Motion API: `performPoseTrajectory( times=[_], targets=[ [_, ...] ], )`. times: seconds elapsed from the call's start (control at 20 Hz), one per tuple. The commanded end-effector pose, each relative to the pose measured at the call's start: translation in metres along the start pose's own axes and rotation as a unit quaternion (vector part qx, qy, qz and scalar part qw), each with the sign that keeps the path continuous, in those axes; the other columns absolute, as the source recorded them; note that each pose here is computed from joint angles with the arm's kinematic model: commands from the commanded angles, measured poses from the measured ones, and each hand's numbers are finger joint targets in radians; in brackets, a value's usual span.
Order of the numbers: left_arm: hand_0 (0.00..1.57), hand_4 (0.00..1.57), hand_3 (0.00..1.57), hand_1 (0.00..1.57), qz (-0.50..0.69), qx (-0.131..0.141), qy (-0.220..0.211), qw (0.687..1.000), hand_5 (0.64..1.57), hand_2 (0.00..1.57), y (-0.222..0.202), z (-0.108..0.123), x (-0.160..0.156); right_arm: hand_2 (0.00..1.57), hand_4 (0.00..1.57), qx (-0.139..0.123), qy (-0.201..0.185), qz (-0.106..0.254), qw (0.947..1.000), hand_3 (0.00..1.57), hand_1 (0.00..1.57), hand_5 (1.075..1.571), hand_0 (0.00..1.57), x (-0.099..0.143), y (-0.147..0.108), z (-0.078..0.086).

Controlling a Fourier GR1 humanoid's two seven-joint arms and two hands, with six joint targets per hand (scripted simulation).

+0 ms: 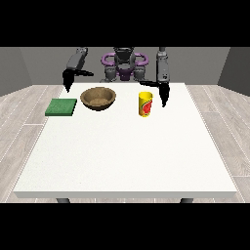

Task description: Pick the cup and pour the ball into the bowl, then pick the bowl and place it on the pad

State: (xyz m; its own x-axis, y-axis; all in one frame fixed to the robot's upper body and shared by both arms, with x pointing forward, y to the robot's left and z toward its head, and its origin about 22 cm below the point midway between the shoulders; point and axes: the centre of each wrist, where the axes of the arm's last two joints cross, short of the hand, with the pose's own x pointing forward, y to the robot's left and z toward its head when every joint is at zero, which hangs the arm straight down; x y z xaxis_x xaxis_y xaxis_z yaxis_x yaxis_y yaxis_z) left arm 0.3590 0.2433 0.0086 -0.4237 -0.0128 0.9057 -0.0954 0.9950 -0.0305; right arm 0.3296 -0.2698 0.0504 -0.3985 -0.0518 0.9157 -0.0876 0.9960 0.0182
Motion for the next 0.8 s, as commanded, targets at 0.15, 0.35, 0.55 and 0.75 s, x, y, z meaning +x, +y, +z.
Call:
performPoseTrajectory(
  times=[0.15, 0.35, 0.55, 0.75],
  targets=[
    [0.00, 0.00, 0.00, 0.00, -0.022, 0.026, -0.004, 0.999, 1.341, 0.00, -0.003, -0.006, -0.019, 0.00, 0.00, 0.014, -0.011, -0.005, 0.9998, 0.00, 0.00, 1.570, 0.00, 0.019, -0.024, -0.016],
    [0.00, 0.00, 0.00, 0.00, -0.034, 0.021, -0.042, 0.998, 1.330, 0.00, 0.012, -0.024, -0.010, 0.00, 0.00, 0.004, -0.058, 0.001, 0.9983, 0.00, 0.00, 1.569, 0.00, 0.039, -0.056, -0.033],
    [0.00, 0.00, 0.00, 0.00, -0.049, 0.053, -0.051, 0.996, 1.315, 0.00, -0.003, -0.034, -0.015, 0.00, 0.00, 0.031, -0.076, 0.010, 0.9966, 0.00, 0.00, 1.569, 0.00, 0.047, -0.035, -0.038],
    [0.66, 0.00, 0.00, 0.66, -0.018, 0.068, -0.053, 0.996, 1.427, 0.86, 0.004, -0.039, -0.017, 0.00, 0.00, 0.012, -0.070, 0.010, 0.9974, 0.00, 0.00, 1.569, 0.00, 0.055, -0.047, -0.038]
  ],
)
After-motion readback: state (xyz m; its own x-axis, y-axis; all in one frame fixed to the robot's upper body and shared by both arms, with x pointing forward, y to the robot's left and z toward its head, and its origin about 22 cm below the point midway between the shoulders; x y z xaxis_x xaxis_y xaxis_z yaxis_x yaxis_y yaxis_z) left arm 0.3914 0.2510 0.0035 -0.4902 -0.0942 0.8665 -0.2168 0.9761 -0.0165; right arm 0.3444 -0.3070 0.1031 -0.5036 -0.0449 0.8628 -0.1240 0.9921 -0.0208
